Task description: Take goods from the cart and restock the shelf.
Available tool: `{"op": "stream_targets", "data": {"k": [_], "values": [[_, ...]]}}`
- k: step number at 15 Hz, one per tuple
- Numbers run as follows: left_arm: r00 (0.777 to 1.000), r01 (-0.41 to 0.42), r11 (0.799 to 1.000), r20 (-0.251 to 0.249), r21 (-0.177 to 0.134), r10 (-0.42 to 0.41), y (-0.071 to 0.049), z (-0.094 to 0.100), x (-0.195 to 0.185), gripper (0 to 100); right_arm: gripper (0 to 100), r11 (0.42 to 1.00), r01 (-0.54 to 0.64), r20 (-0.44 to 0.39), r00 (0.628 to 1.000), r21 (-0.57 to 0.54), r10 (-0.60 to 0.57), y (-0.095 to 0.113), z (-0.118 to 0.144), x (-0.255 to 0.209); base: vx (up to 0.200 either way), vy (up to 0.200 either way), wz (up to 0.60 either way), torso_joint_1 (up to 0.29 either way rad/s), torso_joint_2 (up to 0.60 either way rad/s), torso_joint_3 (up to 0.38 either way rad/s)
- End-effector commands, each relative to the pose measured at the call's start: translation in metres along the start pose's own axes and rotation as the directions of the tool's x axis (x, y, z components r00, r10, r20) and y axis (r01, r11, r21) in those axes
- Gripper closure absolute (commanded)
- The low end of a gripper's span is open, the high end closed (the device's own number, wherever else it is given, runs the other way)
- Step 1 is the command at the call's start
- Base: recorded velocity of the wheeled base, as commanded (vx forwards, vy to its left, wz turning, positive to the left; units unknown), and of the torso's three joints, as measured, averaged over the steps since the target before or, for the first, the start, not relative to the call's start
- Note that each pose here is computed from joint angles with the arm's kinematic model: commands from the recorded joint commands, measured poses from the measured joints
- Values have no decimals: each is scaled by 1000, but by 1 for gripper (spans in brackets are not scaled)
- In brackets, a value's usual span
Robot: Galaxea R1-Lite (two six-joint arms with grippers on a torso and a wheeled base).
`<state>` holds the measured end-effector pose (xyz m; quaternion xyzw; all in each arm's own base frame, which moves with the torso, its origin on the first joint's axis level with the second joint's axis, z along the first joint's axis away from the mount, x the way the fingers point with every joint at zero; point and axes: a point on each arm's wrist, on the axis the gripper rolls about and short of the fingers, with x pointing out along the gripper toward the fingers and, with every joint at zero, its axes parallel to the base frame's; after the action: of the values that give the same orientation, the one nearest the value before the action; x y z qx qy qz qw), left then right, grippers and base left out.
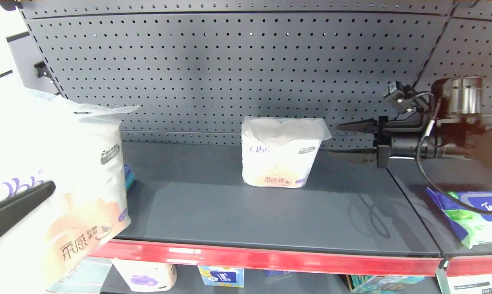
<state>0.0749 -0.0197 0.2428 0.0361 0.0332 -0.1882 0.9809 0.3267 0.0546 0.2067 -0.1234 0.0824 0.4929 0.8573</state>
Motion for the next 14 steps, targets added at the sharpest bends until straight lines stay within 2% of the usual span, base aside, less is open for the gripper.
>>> {"op": "stream_targets", "data": {"k": [1,4,10,14], "values": [[1000,-1,1000,2,0,1,0,0,0,100,0,999,-44,-16,999,29,45,-12,-15,24,0,0,0,0,0,0],[1000,-1,1000,6,17,1,0,2,0,100,0,995,-98,-11,995,27,98,-4,-14,36,0,0,0,0,0,0],[1000,-1,1000,8,17,1,0,2,-1,100,0,982,-186,15,982,17,186,1,-11,58,0,0,0,0,0,0],[1000,-3,1000,8,17,3,0,2,-1,100,0,979,-205,23,978,1,205,-5,-8,80,0,0,0,0,0,0]]}}
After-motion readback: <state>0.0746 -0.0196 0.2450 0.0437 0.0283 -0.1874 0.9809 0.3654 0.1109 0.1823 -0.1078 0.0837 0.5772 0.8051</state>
